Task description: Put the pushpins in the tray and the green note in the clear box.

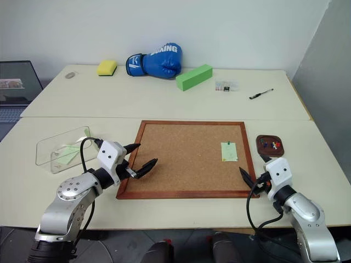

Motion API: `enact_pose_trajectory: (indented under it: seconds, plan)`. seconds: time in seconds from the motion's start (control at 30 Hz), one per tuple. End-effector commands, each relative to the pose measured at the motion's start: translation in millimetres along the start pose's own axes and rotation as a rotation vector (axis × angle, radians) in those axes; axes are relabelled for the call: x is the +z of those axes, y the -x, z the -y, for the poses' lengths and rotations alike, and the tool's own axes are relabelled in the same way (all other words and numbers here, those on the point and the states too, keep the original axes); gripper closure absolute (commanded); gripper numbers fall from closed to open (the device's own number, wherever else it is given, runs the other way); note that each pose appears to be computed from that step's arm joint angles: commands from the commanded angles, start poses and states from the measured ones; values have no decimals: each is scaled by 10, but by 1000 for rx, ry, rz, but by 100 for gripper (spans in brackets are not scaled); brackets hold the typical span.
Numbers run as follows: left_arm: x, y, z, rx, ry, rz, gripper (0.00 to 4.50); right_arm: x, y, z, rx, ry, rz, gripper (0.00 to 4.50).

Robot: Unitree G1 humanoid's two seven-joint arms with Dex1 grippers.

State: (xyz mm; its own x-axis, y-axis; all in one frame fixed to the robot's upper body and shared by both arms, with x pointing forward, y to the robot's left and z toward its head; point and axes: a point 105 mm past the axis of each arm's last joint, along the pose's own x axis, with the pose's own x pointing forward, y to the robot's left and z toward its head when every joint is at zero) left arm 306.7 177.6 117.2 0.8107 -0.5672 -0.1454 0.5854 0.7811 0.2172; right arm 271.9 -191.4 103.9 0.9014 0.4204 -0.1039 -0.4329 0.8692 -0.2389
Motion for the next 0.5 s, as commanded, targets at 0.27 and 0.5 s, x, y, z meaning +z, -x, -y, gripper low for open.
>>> enact_pose_trajectory:
  seconds: [0.27,0.5]
  plan:
    - [116,28,-114,6,-50,5,0,169,15,17,-2,42,58,4]
    - [286,-39,-67,-69,9,76,0,226,-13,-25,9,48,84,4]
